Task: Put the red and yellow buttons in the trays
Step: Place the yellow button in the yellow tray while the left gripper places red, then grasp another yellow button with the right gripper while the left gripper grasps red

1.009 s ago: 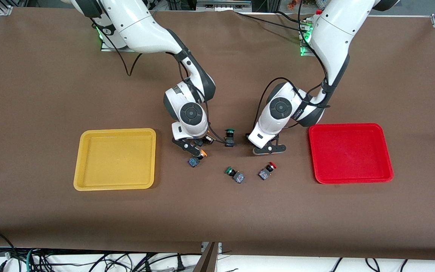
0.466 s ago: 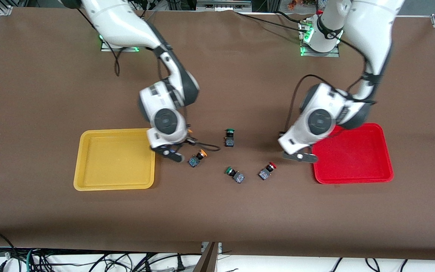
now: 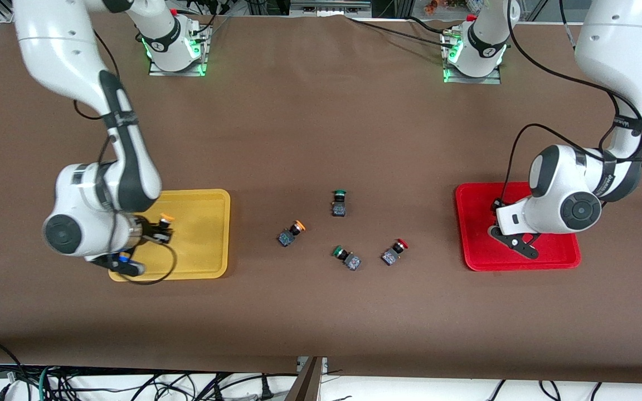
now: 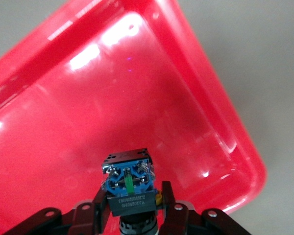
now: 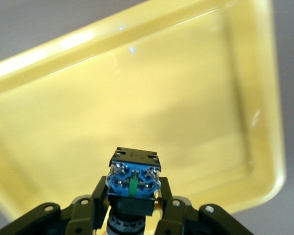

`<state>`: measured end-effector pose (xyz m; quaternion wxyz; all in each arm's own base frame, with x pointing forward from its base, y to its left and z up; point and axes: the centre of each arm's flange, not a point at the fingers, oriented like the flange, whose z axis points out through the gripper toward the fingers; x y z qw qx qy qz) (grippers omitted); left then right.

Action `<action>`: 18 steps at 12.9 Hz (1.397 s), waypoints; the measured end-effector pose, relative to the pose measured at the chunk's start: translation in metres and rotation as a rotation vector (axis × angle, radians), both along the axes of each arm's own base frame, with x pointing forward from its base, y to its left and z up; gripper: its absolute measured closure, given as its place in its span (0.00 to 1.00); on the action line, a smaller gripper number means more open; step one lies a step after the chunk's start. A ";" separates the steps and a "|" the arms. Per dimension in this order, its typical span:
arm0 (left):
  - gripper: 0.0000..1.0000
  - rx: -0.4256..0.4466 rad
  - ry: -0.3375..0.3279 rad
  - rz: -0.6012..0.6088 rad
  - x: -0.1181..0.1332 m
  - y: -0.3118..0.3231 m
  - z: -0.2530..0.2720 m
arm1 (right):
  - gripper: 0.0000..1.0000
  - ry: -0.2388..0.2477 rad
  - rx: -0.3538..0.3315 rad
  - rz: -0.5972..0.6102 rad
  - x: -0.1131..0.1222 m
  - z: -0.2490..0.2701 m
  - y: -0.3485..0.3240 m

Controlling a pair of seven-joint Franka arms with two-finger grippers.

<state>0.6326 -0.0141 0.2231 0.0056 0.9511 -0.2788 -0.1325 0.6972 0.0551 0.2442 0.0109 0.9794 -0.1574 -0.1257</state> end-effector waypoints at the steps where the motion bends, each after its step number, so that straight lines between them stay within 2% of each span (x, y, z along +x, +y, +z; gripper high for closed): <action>1: 0.41 -0.008 0.004 -0.015 0.000 -0.007 -0.005 | 0.56 0.001 0.001 -0.007 0.001 -0.012 -0.017; 3: 0.20 -0.033 -0.025 -0.059 0.004 -0.038 0.009 | 0.56 -0.007 -0.003 -0.020 0.002 -0.034 -0.035; 4: 0.09 -0.047 -0.058 -0.083 0.009 -0.057 0.025 | 0.50 -0.010 -0.005 -0.022 0.001 -0.043 -0.038; 5: 0.00 -0.066 -0.101 -0.110 0.017 -0.078 0.046 | 0.50 -0.011 -0.005 -0.021 0.000 -0.049 -0.037; 7: 0.00 -0.096 -0.173 -0.144 0.030 -0.130 0.078 | 0.33 -0.023 0.008 -0.004 0.002 -0.044 -0.023; 8: 0.00 -0.105 -0.185 -0.117 0.034 -0.162 0.078 | 0.25 -0.037 0.019 0.013 0.004 -0.036 -0.002; 9: 0.00 -0.110 -0.187 -0.070 0.035 -0.197 0.067 | 0.11 -0.052 0.018 0.006 0.004 -0.025 0.031; 10: 0.00 -0.110 -0.184 -0.016 0.034 -0.236 0.051 | 0.01 -0.068 0.005 -0.033 0.002 -0.016 0.071; 12: 0.00 -0.085 -0.211 0.033 0.032 -0.291 0.014 | 0.00 -0.113 -0.020 -0.127 -0.008 -0.006 0.148; 13: 0.00 -0.090 -0.267 0.029 0.035 -0.304 -0.001 | 0.00 -0.142 -0.024 -0.170 -0.013 -0.004 0.179; 14: 0.00 -0.110 -0.321 0.026 0.039 -0.309 -0.013 | 0.00 -0.170 -0.023 -0.216 -0.018 -0.005 0.203; 16: 0.00 -0.119 -0.382 0.021 0.048 -0.300 -0.029 | 0.00 -0.240 -0.003 -0.301 -0.025 -0.008 0.243; 18: 0.00 -0.114 -0.391 0.020 0.052 -0.293 -0.032 | 0.00 -0.301 0.028 -0.359 -0.032 -0.012 0.277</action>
